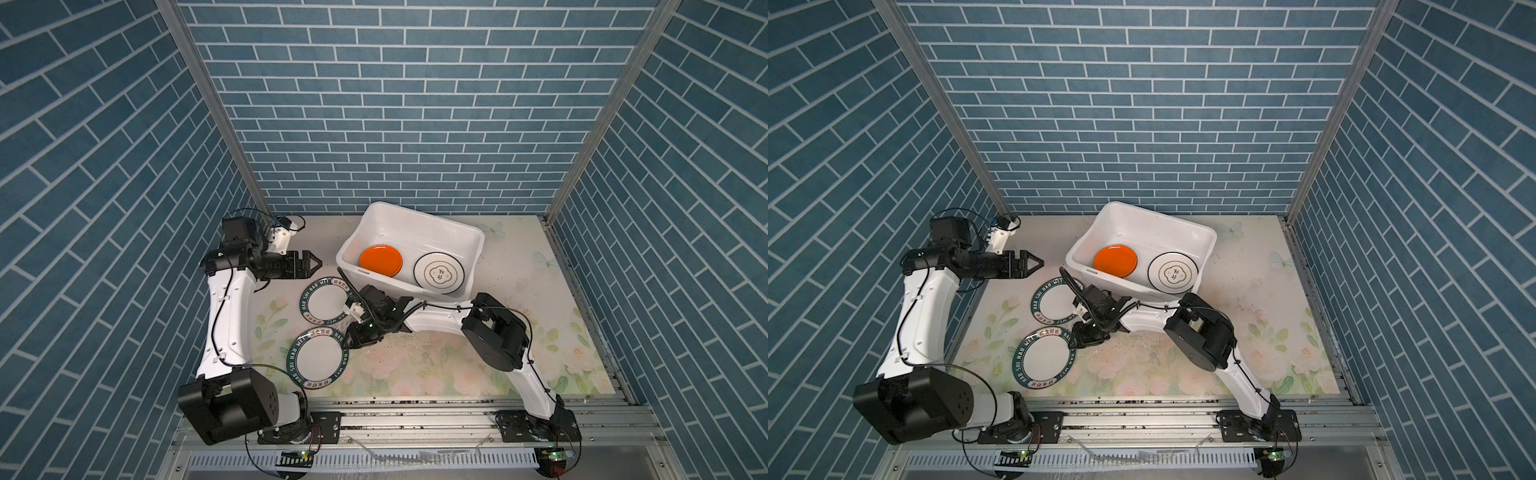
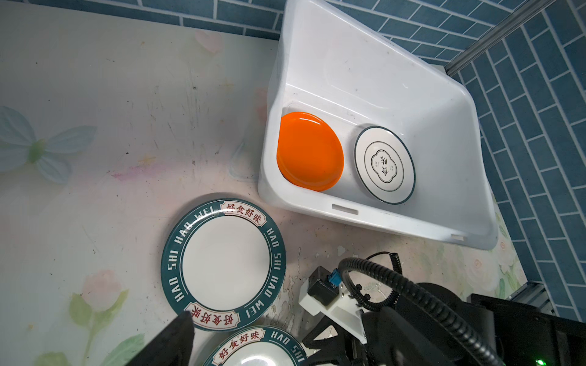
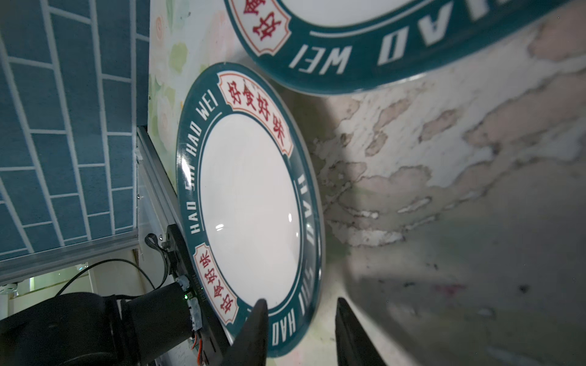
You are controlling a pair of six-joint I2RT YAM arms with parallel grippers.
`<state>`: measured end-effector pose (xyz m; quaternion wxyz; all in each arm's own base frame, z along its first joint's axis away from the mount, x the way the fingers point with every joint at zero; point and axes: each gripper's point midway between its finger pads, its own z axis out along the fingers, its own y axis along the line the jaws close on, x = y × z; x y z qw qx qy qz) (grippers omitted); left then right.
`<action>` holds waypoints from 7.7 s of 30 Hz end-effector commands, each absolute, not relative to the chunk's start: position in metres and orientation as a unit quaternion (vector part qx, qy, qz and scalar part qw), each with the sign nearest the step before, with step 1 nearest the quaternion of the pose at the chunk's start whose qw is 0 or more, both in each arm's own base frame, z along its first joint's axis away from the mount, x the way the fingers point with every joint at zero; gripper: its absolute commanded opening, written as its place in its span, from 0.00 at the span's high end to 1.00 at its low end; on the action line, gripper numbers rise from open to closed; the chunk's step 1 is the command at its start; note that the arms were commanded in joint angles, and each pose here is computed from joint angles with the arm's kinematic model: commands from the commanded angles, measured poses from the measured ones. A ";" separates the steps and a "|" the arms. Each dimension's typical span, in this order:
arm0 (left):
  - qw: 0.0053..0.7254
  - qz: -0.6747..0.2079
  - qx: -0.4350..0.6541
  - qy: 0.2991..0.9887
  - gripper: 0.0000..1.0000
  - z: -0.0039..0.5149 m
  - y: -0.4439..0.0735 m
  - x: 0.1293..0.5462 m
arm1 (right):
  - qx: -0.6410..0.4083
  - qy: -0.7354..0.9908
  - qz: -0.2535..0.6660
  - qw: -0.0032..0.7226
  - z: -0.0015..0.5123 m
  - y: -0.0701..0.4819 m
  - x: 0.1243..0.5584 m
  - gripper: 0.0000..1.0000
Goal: Place the plates into the plastic bin on the countertop
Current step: 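Lower the right gripper onto the rim of the nearer green-rimmed plate, then close the right gripper on the plate rim and lift it toward the bin, then bring the left gripper to the green-rimmed plate held by the right gripper, then close the left gripper on the plate rim and open the right gripper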
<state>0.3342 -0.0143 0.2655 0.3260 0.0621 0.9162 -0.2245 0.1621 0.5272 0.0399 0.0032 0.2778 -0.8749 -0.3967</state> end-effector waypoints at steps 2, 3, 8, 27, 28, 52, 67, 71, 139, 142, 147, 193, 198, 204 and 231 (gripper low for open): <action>0.334 -0.231 0.059 0.912 0.08 0.270 -0.015 0.333 | 0.275 -0.880 -0.387 0.001 0.031 0.531 0.168 0.64; 0.335 -0.231 0.059 0.912 0.08 0.270 -0.015 0.334 | 0.274 -0.880 -0.388 0.001 0.030 0.531 0.169 0.65; 0.333 -0.236 0.058 0.911 0.08 0.268 -0.017 0.333 | 0.266 -0.881 -0.392 0.004 0.026 0.532 0.172 0.66; 0.336 -0.239 0.064 0.909 0.08 0.271 -0.019 0.328 | 0.260 -0.887 -0.381 0.024 0.013 0.535 0.175 0.84; 0.336 -0.239 0.063 0.909 0.08 0.271 -0.019 0.328 | 0.259 -0.887 -0.381 0.023 0.013 0.535 0.176 0.85; 0.356 -0.230 0.069 0.903 0.08 0.294 -0.019 0.328 | 0.271 -0.862 -0.426 -0.044 0.054 0.531 0.188 1.00; 0.384 -0.210 0.082 0.895 0.08 0.328 -0.017 0.325 | 0.289 -0.835 -0.455 -0.113 0.126 0.526 0.195 1.00; 0.391 -0.189 0.083 0.897 0.07 0.333 -0.013 0.322 | 0.293 -0.834 -0.451 -0.127 0.139 0.520 0.197 1.00; 0.198 -0.324 0.291 0.878 0.15 0.289 -0.171 0.339 | 0.054 -0.840 -0.455 -0.291 0.323 0.279 0.320 1.00; 0.193 -0.331 0.281 0.880 0.16 0.288 -0.175 0.342 | 0.051 -0.839 -0.457 -0.293 0.324 0.277 0.320 1.00; 0.176 -0.377 0.267 0.869 0.19 0.288 -0.188 0.343 | 0.043 -0.837 -0.464 -0.288 0.324 0.275 0.322 1.00; 0.128 -0.470 0.218 0.846 0.69 0.279 -0.220 0.362 | 0.025 -0.837 -0.481 -0.259 0.300 0.283 0.325 1.00; 0.129 -0.454 0.217 0.854 0.68 0.275 -0.217 0.365 | 0.028 -0.838 -0.479 -0.261 0.300 0.283 0.327 1.00; 0.131 -0.450 0.217 0.856 0.77 0.276 -0.215 0.366 | 0.029 -0.840 -0.477 -0.257 0.297 0.284 0.327 1.00; 0.164 -0.421 0.236 0.860 1.00 0.288 -0.208 0.373 | 0.004 -0.854 -0.452 -0.257 0.275 0.275 0.336 0.72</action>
